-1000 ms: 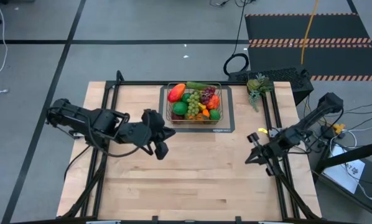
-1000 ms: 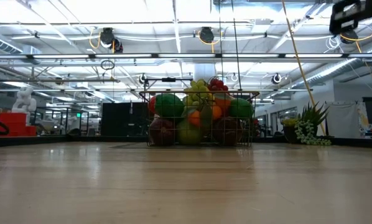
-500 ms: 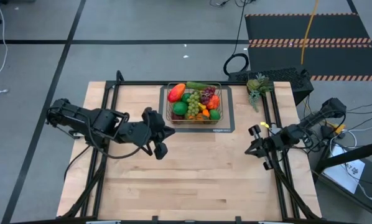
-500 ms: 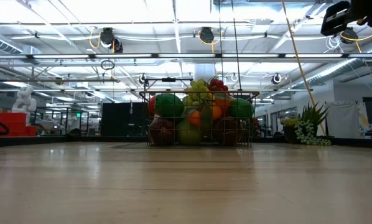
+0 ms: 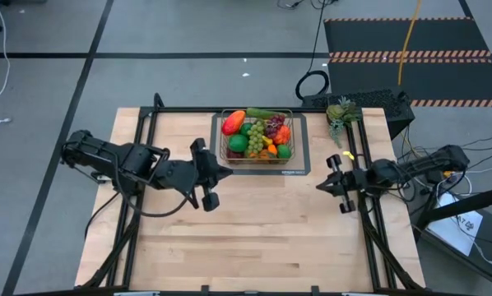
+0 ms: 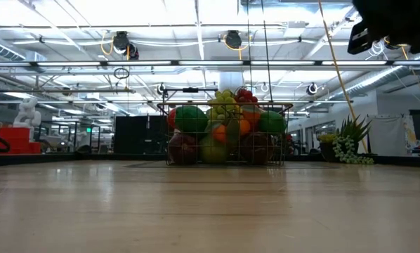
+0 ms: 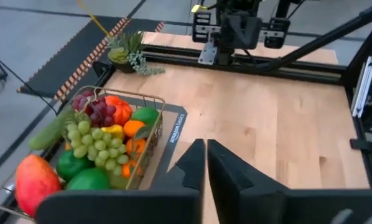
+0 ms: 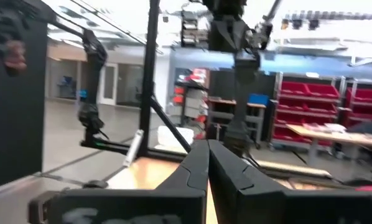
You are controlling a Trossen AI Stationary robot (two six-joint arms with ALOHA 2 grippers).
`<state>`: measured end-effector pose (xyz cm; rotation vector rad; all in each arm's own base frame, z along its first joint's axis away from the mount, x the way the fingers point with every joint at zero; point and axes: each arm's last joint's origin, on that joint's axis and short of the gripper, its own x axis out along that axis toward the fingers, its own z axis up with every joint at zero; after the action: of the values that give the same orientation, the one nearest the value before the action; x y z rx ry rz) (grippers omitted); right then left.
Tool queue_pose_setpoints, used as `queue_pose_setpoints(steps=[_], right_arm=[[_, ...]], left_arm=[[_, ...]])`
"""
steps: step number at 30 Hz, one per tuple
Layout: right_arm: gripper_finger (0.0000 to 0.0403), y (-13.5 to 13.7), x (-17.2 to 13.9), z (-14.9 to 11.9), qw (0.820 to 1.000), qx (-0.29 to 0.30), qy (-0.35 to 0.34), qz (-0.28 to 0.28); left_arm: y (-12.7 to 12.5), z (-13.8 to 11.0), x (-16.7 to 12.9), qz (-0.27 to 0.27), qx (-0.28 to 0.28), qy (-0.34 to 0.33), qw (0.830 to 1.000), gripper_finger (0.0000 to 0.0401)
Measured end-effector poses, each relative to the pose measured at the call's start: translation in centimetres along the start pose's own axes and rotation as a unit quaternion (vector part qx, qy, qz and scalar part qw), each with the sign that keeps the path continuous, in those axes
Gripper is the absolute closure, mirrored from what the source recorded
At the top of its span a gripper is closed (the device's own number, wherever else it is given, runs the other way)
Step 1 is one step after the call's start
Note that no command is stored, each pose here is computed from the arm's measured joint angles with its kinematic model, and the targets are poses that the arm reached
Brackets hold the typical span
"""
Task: Build produce basket
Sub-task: Return to Home Position
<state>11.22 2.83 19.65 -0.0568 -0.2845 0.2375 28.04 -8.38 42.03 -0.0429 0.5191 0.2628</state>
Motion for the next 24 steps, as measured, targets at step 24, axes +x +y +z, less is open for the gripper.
queue_pose_setpoints(steps=[24], right_arm=[[0.0403,-1.0,-0.1,-0.6,0.997,-0.05,0.033,-0.055]], left_arm=[[5.2,-5.7,-1.4,-0.003,-0.001,-0.073,0.997,0.0396]])
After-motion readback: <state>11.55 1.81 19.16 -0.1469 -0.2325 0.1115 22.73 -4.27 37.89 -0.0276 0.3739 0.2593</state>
